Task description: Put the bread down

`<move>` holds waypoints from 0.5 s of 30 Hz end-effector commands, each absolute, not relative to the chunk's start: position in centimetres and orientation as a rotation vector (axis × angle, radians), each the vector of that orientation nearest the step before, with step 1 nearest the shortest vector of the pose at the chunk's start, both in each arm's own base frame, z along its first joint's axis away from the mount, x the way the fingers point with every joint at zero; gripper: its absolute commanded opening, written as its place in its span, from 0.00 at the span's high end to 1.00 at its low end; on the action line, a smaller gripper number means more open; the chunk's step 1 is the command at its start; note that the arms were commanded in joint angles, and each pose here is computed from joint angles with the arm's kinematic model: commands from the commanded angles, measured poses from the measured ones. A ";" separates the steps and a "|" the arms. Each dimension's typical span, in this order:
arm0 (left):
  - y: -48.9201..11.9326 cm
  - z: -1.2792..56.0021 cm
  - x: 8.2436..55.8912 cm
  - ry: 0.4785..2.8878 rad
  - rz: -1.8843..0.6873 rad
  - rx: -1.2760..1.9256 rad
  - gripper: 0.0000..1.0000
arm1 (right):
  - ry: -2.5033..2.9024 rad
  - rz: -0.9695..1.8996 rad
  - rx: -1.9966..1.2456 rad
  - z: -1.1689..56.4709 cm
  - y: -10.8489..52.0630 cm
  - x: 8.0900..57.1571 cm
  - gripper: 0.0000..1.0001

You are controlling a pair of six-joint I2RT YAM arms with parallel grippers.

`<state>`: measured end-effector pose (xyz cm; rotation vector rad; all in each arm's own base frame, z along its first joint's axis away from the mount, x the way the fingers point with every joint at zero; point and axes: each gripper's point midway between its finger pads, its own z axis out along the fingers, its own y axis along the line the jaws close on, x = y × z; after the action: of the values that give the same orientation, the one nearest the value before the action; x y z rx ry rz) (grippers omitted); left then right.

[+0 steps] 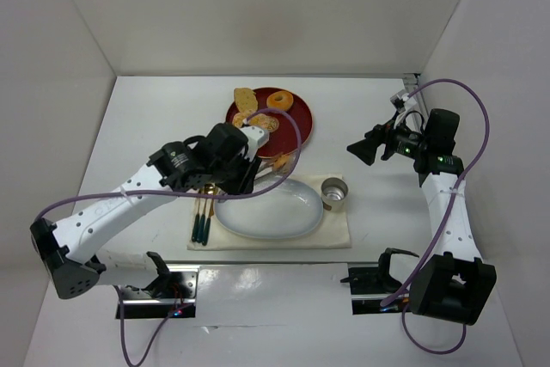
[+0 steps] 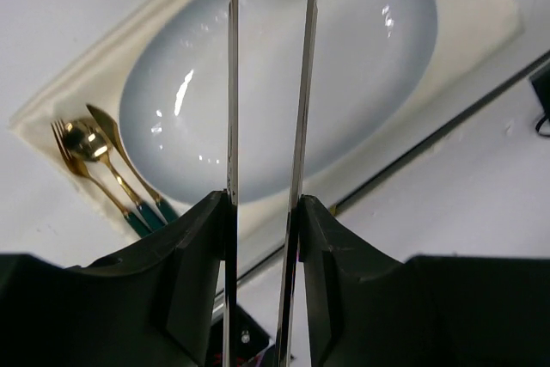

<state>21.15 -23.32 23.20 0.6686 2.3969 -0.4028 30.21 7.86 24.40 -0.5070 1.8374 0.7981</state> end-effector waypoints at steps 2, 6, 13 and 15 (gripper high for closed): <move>-22.2 20.8 18.4 2.473 -0.412 0.737 1.00 | 1.786 0.783 -0.548 26.2 8.0 30.1 0.00; -21.9 18.8 17.2 2.529 -0.411 0.778 1.00 | 1.783 0.769 -0.547 26.3 7.8 30.3 0.00; -22.0 16.8 16.9 2.571 -0.407 0.798 0.98 | 1.790 0.774 -0.543 26.0 7.8 30.4 0.00; -22.0 16.5 16.6 2.582 -0.412 0.804 0.89 | 1.790 0.774 -0.543 26.0 7.8 30.4 0.00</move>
<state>16.52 -20.96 16.24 0.7931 2.6080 -0.3573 30.20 7.88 24.41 -0.5079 1.8367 0.7996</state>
